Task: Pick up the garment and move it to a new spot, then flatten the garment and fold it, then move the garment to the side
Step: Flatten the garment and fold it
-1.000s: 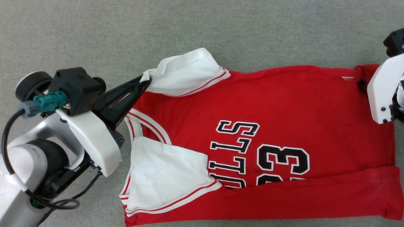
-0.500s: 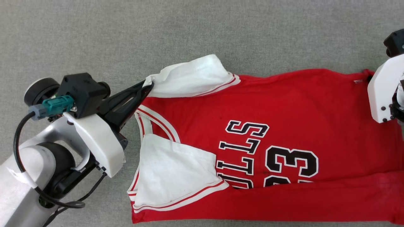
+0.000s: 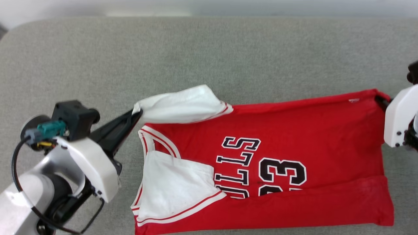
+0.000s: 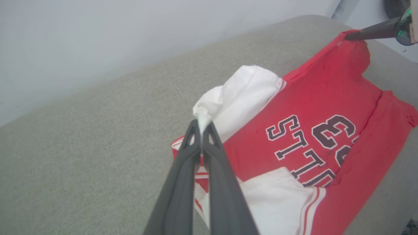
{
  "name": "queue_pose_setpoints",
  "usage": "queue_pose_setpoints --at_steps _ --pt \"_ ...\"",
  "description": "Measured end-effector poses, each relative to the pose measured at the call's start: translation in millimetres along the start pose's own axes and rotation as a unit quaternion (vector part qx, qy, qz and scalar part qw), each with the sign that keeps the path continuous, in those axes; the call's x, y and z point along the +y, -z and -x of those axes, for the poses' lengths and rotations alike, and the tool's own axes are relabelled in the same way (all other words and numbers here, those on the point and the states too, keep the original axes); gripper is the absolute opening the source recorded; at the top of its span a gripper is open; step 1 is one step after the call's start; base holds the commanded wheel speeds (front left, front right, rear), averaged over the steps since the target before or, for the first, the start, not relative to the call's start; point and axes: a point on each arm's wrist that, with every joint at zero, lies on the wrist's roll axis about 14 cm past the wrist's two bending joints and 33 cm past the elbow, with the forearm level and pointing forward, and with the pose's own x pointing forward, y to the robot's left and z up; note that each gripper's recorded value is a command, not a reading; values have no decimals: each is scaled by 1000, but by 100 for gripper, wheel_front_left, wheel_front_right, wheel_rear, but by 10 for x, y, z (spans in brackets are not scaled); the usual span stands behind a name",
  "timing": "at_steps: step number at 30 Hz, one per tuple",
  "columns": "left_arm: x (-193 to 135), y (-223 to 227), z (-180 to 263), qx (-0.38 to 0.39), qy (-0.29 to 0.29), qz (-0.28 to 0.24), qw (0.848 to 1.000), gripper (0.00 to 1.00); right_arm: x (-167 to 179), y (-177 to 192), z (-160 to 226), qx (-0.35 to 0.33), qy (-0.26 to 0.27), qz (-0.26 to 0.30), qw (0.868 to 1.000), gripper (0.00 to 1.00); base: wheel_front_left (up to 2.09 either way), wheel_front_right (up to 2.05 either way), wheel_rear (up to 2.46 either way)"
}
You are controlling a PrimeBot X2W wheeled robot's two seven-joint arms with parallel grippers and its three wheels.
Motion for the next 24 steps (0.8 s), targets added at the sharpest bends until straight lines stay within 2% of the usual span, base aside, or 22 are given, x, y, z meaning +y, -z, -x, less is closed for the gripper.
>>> queue_pose_setpoints --at_steps 5,10,19,24 --pt "-109 18 207 -3 -8 12 1000 0 10 17 324 -42 -4 -24 999 0 0 0 0" --pt "-268 146 398 9 -7 42 999 0 54 203 580 -58 -10 -36 998 0 0 0 0" --pt "-498 677 717 94 -3 96 991 0 218 751 793 -17 -30 -50 998 0 0 0 0" --pt "-560 983 798 145 1 104 984 0 245 994 820 21 -33 -21 999 0 0 0 0"
